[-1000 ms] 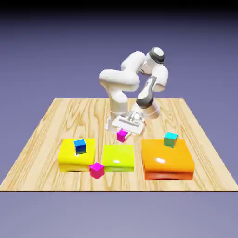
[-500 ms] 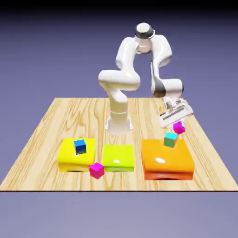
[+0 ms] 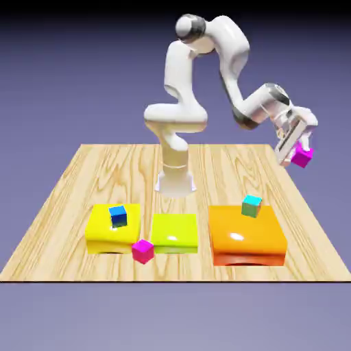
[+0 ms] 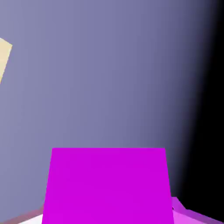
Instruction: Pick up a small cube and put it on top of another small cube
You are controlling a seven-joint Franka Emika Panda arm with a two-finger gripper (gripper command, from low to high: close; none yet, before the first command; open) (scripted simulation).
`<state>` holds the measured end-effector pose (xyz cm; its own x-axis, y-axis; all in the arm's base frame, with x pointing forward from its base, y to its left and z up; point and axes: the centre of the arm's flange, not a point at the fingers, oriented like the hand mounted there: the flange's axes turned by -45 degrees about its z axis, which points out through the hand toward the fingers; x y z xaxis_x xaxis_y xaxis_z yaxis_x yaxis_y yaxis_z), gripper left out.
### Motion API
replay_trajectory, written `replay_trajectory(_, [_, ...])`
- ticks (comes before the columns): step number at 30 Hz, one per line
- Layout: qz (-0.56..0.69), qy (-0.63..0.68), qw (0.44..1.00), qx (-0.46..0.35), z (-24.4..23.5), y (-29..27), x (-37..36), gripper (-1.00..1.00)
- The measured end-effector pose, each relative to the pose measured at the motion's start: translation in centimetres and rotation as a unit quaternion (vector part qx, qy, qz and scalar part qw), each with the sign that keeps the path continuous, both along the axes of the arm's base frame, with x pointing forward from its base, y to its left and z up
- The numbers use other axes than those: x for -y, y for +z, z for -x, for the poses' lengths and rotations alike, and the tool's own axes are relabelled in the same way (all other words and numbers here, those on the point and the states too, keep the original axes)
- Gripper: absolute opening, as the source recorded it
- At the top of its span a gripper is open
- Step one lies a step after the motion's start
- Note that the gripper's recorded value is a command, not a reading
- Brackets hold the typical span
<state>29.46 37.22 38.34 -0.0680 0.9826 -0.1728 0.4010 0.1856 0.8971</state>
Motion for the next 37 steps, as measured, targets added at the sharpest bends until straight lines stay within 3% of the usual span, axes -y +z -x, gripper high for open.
replay_trajectory(7, [0.012,-0.154,0.985,-0.078,-9.6,0.3,5.9,-1.0])
replay_trajectory(16, [0.094,-0.337,0.905,-0.242,-19.1,-6.7,17.3,-1.0])
replay_trajectory(22, [0.168,-0.428,0.809,-0.365,-21.7,-13.5,25.6,-1.0])
replay_trajectory(29, [0.246,-0.507,0.657,-0.501,-21.4,-20.9,35.7,-1.0])
replay_trajectory(33, [0.252,-0.513,0.643,-0.51,-19.9,-24.5,39.2,-1.0])
replay_trajectory(34, [0.251,-0.512,0.643,-0.511,-19.1,-25.9,40.3,1.0])
replay_trajectory(37, [0.253,-0.512,0.644,-0.509,-20.0,-24.3,39.1,1.0])
